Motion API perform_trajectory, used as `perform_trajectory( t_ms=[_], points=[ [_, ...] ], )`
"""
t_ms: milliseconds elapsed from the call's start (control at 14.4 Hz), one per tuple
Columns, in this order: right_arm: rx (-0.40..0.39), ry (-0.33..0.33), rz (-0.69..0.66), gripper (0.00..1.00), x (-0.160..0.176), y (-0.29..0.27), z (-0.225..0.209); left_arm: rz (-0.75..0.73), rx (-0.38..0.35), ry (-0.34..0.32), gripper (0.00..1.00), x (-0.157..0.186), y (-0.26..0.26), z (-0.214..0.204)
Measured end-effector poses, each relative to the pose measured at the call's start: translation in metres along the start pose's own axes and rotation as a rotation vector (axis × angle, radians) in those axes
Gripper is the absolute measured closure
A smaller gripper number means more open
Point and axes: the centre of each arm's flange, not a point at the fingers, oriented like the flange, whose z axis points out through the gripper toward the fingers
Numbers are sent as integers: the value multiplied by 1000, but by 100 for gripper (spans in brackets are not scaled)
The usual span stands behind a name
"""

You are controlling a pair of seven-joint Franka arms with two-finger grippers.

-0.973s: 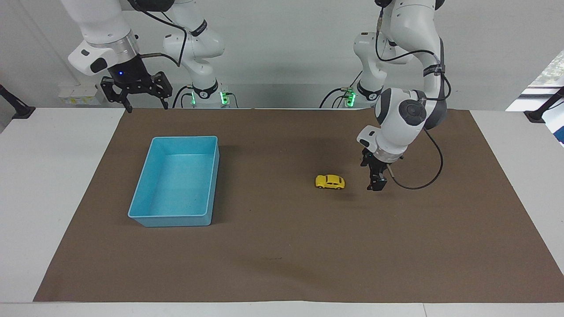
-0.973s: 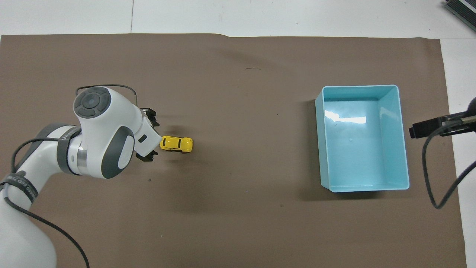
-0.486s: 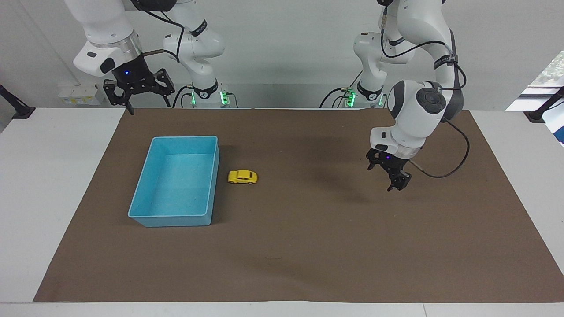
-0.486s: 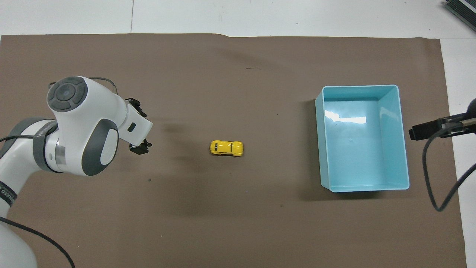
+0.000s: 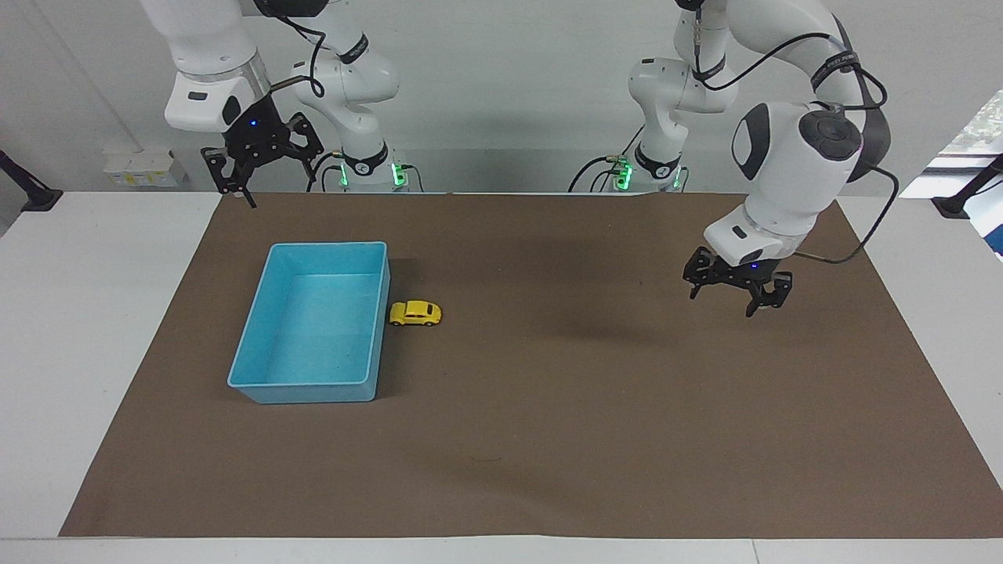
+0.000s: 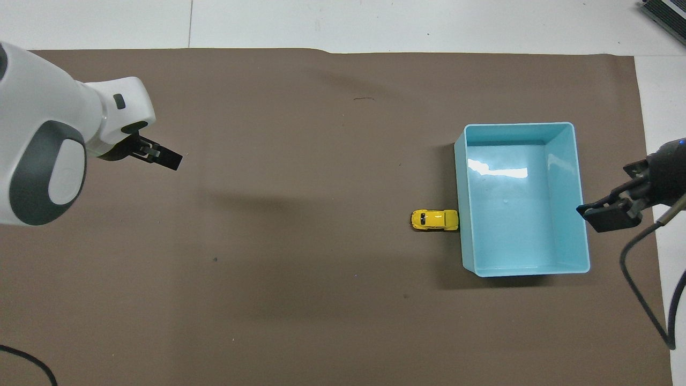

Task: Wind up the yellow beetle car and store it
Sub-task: 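Withdraw the left gripper while the right gripper moves toward the car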

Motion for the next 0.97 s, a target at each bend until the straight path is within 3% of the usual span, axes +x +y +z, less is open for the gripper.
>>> perform_trajectory(
  t_ms=[278, 556, 764, 973],
  points=[
    [18, 0, -196, 0, 27, -34, 20, -137, 0, 11, 0, -22, -37, -52],
    [7, 12, -416, 0, 43, -44, 45, -287, 0, 20, 0, -64, -113, -77],
    [6, 13, -498, 0, 51, -44, 67, -410, -17, 30, 0, -65, -103, -86],
    [-1, 16, -587, 0, 63, -44, 94, -367, -34, -31, 0, -78, -73, -103]
  ],
)
